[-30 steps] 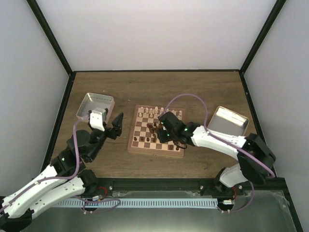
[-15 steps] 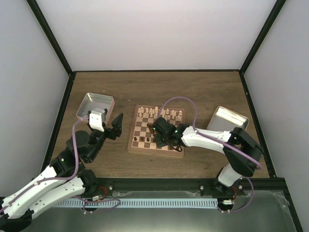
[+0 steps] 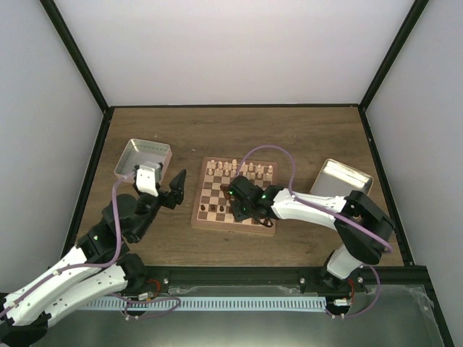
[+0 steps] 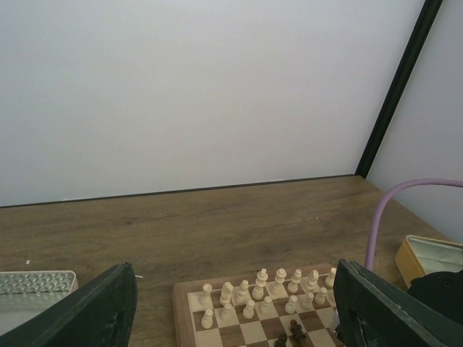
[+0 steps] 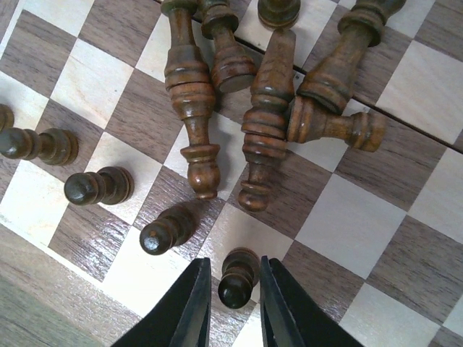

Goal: Set up the chess pieces on the board
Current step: Place the chess piece on the chessboard, then pick up the chess piece from the chessboard.

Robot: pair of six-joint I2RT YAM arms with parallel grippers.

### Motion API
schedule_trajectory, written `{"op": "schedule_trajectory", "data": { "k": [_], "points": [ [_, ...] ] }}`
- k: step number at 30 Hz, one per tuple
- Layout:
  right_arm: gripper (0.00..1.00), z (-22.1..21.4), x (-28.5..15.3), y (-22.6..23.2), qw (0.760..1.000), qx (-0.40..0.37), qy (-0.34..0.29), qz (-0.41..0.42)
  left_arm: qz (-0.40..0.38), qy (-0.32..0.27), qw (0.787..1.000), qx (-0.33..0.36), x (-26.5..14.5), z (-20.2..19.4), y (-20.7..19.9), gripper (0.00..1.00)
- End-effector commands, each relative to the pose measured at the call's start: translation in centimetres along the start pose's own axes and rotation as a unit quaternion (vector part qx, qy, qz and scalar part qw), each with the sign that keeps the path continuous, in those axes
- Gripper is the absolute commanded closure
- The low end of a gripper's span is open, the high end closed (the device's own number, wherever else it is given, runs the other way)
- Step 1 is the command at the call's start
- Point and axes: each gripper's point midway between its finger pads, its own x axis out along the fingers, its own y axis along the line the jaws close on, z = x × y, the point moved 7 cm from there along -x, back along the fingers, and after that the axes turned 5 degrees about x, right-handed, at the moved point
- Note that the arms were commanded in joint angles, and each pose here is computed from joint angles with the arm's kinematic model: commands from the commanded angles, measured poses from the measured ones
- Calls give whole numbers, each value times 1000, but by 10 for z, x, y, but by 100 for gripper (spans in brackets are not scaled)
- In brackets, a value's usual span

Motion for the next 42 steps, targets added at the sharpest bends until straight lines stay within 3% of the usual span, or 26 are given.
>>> {"op": "schedule_trajectory", "data": {
  "k": [1, 9, 13, 16, 22, 27, 33, 42],
  "points": [
    [78, 13, -12, 10, 1000, 5, -18, 13, 6, -1, 1000, 5, 1, -1, 1, 24],
    [70, 33, -37, 8, 996, 38, -82, -5, 10, -1, 1000, 9, 1, 0, 1, 23],
    [61, 50, -45, 5, 991, 42, -128, -11, 16, 1, 1000, 3, 5, -2, 1, 16],
    [60, 70, -40, 7, 989, 46, -137, 3, 17, 2, 1000, -6, 9, -3, -1, 14],
    [61, 100, -12, 17, 992, 33, -124, 11, 34, 6, 999, -19, 16, -8, -2, 13],
    [69, 109, 4, 15, 993, 46, -105, -4, 55, 14, 997, -46, 19, -15, 2, 13],
    [70, 106, 14, 10, 994, 56, -90, -21, 55, 18, 995, -81, 19, -30, 3, 13],
    [71, 98, 27, 1, 995, 57, -69, -46, 58, 24, 995, -80, 23, -34, 1, 13]
  ]
}}
